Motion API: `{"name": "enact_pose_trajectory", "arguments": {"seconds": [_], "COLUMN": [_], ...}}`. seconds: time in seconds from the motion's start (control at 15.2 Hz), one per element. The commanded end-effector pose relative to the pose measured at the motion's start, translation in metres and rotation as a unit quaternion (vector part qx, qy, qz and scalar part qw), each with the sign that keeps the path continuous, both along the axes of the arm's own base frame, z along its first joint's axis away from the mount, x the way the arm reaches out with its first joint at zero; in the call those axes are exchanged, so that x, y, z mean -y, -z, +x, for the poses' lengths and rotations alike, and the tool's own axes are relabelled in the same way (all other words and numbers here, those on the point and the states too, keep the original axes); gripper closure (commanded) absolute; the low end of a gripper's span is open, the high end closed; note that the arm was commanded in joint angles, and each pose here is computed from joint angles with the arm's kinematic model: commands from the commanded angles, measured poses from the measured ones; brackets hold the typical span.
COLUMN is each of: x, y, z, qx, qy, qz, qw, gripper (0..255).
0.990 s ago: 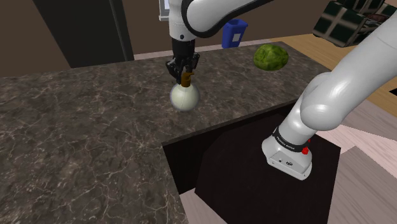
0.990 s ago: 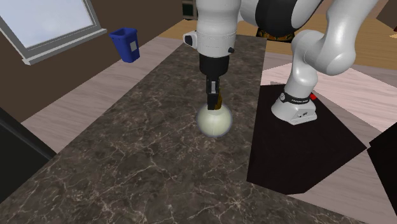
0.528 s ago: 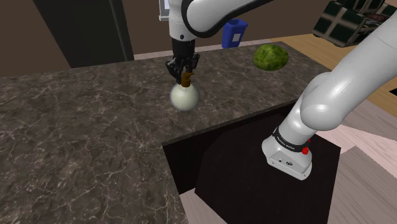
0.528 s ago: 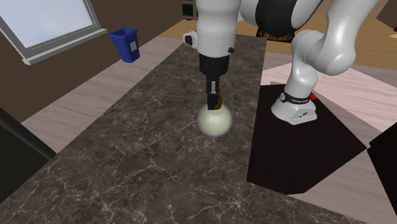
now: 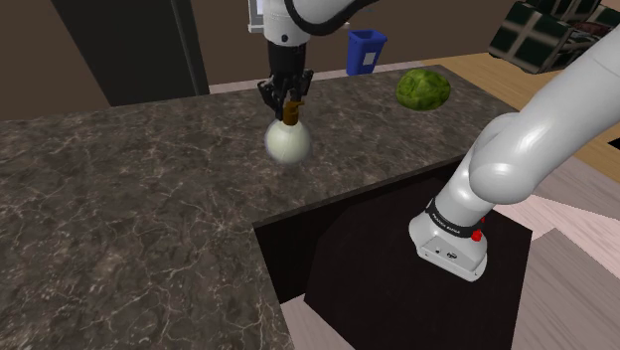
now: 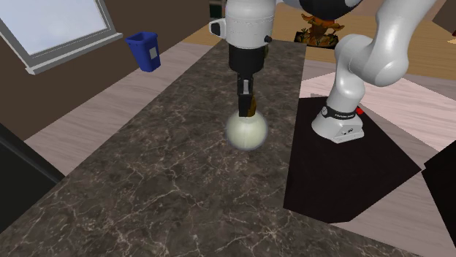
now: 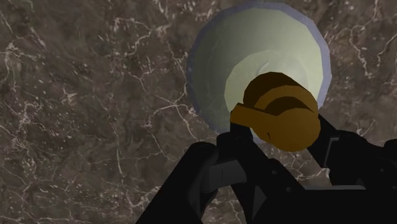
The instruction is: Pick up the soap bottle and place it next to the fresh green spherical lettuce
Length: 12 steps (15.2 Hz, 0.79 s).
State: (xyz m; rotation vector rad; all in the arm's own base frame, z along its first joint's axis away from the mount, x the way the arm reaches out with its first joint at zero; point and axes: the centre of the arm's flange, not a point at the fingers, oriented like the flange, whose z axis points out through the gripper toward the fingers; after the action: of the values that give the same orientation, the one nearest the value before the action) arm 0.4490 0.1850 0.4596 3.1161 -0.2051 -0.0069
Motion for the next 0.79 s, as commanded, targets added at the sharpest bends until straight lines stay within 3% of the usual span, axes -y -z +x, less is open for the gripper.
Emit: {"name": "enact_pose_trajectory", "arguments": {"seconds": [0.0, 0.73], "x": [0.000, 0.000], "y": [-0.009, -0.067], "z": [-0.001, -0.001], "qx": [0.000, 0.000], "qy": [0.000, 0.000], "qz": [0.000, 0.000], "qw": [1.0000, 1.0000], "gripper": [255, 255]}}
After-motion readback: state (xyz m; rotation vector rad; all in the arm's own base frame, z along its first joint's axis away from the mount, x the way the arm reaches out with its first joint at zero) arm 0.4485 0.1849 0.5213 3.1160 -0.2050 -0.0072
